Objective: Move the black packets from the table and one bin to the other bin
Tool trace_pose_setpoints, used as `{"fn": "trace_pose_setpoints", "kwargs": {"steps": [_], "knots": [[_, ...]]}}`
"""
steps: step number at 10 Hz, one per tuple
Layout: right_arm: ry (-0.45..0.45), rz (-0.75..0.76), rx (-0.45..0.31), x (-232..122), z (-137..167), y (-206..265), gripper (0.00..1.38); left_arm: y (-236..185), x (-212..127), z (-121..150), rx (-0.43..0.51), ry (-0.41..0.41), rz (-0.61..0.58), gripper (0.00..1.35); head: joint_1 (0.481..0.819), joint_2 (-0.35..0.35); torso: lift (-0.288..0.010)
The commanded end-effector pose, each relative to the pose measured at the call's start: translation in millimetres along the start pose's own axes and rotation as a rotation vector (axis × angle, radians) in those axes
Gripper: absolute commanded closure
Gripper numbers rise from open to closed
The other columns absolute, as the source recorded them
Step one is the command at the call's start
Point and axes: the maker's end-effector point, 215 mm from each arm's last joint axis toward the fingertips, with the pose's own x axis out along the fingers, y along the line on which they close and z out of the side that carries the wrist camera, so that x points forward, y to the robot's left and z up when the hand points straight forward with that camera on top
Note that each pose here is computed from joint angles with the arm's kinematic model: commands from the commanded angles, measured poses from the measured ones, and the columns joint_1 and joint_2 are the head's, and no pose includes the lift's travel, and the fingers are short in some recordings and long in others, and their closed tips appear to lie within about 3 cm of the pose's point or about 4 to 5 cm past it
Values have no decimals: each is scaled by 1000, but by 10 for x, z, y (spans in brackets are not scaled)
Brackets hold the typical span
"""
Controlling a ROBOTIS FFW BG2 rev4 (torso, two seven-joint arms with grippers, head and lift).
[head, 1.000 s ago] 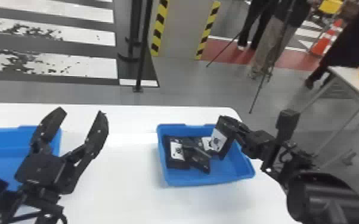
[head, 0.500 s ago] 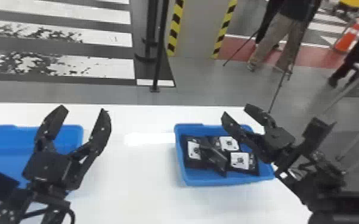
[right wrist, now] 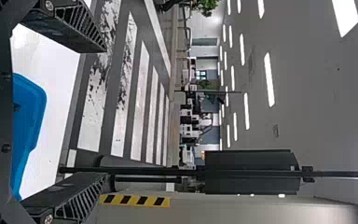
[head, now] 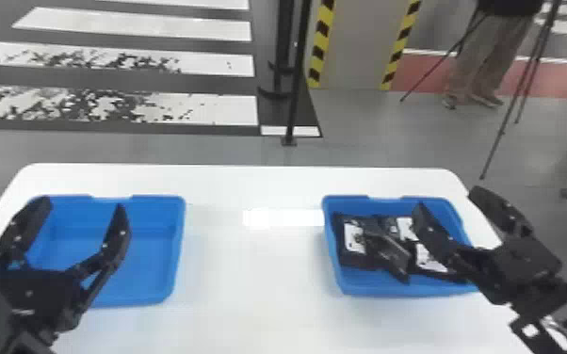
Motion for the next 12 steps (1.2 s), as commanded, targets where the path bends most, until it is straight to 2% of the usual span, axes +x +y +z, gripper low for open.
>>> {"fn": "trace_pose_setpoints", "kwargs": {"steps": [1, 2, 4, 6, 12], "knots": [[27, -13, -9, -119, -76, 54, 70, 517, -272, -90, 107, 69, 94, 262, 695, -89, -110], [38, -31, -18, -205, -110, 68, 70, 712, -426, -77, 131, 83, 137, 262, 695, -31, -110], [43, -61, -27, -320, -144, 71, 70, 710, -508, -108, 127, 104, 142, 262, 695, 37, -110], [50, -73, -19, -342, -199, 44, 71, 561, -509, -215, 31, 129, 129, 260, 695, 37, -110], [46, -127, -19, -492, -225, -111, 93, 440, -469, -96, -47, 74, 127, 262, 695, -26, -110]]}}
